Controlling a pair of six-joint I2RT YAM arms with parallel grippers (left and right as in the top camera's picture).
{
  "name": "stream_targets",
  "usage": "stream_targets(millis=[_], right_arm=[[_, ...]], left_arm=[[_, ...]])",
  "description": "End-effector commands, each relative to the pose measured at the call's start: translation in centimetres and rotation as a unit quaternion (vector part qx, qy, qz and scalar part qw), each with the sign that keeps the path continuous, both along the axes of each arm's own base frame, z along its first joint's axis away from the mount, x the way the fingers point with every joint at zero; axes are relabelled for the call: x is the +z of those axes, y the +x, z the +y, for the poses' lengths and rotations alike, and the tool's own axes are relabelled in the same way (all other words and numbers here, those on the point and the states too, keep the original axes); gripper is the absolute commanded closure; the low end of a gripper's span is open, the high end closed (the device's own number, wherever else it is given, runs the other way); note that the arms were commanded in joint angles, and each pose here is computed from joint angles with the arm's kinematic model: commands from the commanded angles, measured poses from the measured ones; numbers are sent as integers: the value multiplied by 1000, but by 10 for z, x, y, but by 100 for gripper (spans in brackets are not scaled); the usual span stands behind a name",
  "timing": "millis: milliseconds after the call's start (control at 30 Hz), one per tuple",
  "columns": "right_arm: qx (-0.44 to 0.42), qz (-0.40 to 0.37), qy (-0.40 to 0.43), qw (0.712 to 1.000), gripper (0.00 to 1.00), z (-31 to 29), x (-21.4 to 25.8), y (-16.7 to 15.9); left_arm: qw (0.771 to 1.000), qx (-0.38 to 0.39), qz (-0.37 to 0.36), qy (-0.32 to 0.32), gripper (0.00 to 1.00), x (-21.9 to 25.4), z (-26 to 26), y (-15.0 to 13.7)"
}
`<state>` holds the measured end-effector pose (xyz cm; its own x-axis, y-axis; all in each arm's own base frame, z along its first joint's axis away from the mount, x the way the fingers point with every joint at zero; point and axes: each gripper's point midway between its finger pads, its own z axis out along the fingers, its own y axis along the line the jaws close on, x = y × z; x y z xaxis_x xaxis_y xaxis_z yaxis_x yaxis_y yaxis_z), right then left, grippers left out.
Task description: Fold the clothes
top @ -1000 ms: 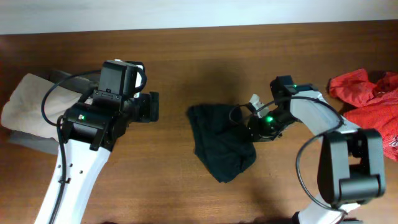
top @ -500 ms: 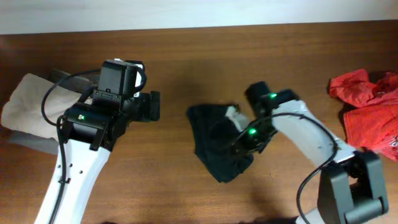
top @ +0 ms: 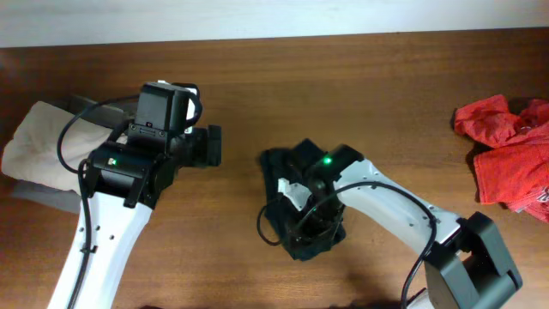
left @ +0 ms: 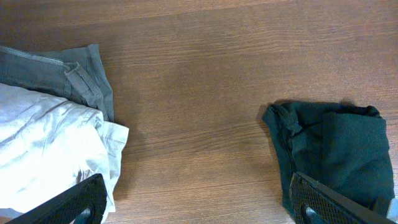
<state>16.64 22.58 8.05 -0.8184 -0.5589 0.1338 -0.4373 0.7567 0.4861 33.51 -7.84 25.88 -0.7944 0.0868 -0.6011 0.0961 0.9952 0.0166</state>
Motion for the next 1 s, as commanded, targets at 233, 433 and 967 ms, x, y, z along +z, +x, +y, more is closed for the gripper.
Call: stream_targets(millis=[233,433,967], right_arm=[[-72,-71,-89,991,59,-22,-3,24],[-134,-88,-87,983,51,-48,8,49],[-103,-31,-33,994,80,-34,-36,17]], left_arm=[[1000,6,-23,0,6,15,4,2],[1000,6,-25,-1,6,15,3,3],[1000,6,-30,-3,6,17,3,4]])
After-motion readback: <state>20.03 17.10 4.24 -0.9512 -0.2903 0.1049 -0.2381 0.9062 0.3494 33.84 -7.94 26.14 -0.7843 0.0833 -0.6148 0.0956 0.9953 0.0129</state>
